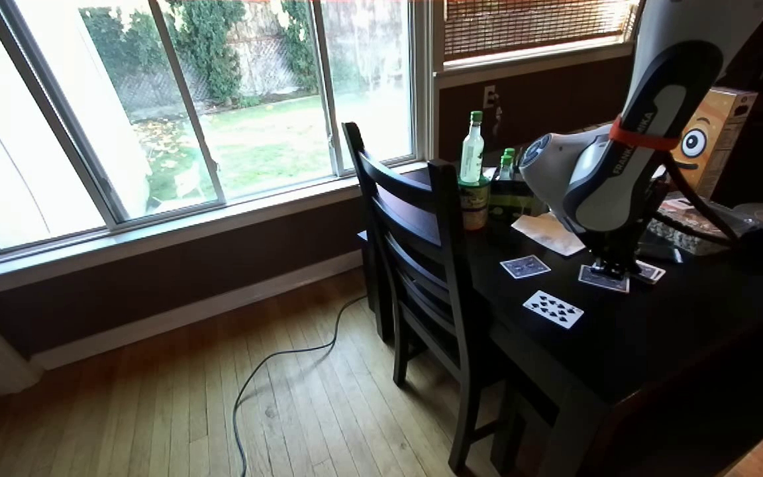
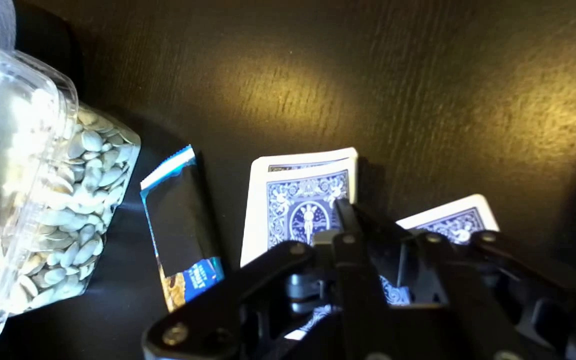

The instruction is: Pick a card on the deck and put it on the table

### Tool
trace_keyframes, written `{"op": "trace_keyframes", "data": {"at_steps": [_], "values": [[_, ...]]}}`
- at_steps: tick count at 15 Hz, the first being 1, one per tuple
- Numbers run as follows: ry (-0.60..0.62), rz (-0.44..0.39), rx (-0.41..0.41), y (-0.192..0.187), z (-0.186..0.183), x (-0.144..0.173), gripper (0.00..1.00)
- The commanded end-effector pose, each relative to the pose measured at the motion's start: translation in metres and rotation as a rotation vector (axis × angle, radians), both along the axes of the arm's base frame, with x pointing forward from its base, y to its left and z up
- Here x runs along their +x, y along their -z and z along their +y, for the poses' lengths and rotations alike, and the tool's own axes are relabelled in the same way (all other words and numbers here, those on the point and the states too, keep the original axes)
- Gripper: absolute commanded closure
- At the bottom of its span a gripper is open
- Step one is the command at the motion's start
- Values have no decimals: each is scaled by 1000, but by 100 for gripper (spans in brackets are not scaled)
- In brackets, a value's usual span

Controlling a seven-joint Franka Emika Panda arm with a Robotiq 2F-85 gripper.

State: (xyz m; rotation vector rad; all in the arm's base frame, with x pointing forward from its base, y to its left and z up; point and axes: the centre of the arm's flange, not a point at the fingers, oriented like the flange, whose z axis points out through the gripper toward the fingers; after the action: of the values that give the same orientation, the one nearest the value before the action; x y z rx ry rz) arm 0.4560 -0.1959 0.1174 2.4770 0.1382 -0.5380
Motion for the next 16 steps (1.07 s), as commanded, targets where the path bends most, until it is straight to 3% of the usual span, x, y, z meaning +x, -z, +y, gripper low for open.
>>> {"op": "trace_keyframes", "data": {"at_steps": [1, 6, 10, 16], "values": [[17, -62, 33, -35, 14, -19, 98], [37, -165, 26, -77, 18, -27, 98], [36, -208, 65, -103, 18, -31, 98], [13, -221, 360, -127, 11, -21, 98]]}}
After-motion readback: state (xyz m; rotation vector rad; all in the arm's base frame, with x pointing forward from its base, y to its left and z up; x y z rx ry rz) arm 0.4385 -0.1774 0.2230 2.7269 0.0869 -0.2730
